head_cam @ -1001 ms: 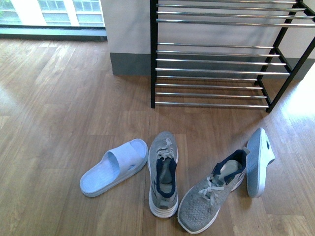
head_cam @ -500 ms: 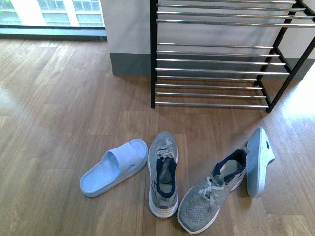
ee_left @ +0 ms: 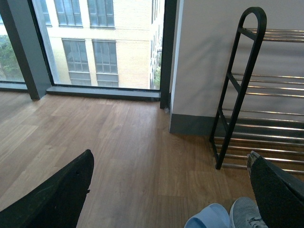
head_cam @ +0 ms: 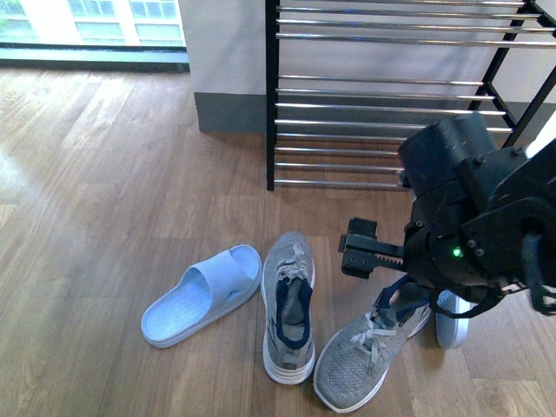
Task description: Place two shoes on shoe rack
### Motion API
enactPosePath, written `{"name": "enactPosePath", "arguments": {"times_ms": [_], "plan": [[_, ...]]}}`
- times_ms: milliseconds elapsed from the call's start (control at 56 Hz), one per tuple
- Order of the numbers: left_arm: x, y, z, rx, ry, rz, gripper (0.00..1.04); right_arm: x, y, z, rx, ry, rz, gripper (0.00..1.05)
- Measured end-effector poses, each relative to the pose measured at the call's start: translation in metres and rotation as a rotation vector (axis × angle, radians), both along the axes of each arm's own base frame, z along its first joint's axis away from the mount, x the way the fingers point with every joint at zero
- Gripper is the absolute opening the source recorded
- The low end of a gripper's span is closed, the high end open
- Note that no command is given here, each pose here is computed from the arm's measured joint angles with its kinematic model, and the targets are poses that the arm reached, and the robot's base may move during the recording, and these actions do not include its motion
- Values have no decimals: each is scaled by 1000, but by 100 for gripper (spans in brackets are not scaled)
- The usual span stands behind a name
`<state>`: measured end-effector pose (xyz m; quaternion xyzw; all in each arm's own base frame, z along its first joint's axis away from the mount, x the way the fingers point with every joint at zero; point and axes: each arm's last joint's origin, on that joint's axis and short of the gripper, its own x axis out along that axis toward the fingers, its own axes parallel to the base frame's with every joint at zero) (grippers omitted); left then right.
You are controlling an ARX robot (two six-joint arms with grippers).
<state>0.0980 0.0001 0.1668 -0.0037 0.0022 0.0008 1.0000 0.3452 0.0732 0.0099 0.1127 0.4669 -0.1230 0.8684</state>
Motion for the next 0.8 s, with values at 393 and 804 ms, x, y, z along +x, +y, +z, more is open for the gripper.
{"name": "enactPosePath", "arguments": {"times_ms": [393, 804], "plan": [[0, 0, 0, 0, 0, 0, 95, 20, -38, -70, -34, 130, -117, 95], [0, 0, 0, 0, 0, 0, 95, 50, -43, -101, 42, 150, -92, 95]]}}
